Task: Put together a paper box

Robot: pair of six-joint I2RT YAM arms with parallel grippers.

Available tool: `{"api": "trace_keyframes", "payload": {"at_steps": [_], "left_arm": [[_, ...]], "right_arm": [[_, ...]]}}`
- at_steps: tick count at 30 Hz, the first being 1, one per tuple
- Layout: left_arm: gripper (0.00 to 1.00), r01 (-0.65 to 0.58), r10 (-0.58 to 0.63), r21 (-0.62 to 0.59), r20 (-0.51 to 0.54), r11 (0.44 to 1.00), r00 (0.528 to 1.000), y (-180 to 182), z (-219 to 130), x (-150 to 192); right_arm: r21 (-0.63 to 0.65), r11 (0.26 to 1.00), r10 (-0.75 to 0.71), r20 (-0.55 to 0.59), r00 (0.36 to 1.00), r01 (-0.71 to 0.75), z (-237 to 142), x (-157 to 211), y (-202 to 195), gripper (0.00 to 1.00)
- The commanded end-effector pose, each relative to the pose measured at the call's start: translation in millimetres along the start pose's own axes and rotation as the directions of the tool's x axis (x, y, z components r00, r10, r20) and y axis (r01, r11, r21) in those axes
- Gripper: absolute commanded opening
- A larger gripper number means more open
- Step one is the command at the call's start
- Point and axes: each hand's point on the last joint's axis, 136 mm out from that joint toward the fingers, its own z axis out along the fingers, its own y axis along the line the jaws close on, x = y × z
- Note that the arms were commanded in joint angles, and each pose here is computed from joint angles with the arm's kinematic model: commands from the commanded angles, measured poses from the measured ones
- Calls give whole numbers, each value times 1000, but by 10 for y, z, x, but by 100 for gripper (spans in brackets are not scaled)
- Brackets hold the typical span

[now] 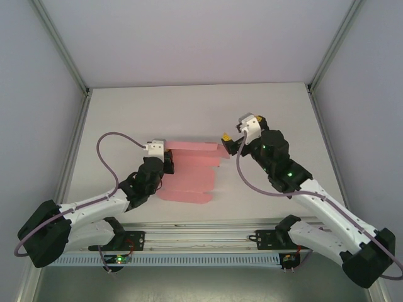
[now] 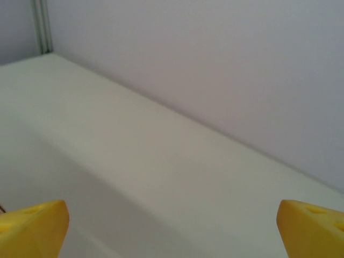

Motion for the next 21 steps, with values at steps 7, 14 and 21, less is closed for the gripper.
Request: {"api": "trace_keyframes", "payload": {"at_steps": [7, 14, 21], "left_arm": [[0, 35, -36, -44, -23, 998, 999, 99, -8, 46], [0, 40, -42, -52, -37, 998, 998, 79, 23, 31], [0, 32, -38, -73, -74, 997, 997, 74, 107, 117]], "right_arm": [[-228, 973, 9, -106, 994, -33, 162, 177, 427, 98], [-335, 942, -58, -115, 992, 16, 155, 294, 696, 98], [-333, 938, -146, -120, 982, 98, 121, 291, 827, 98]]}}
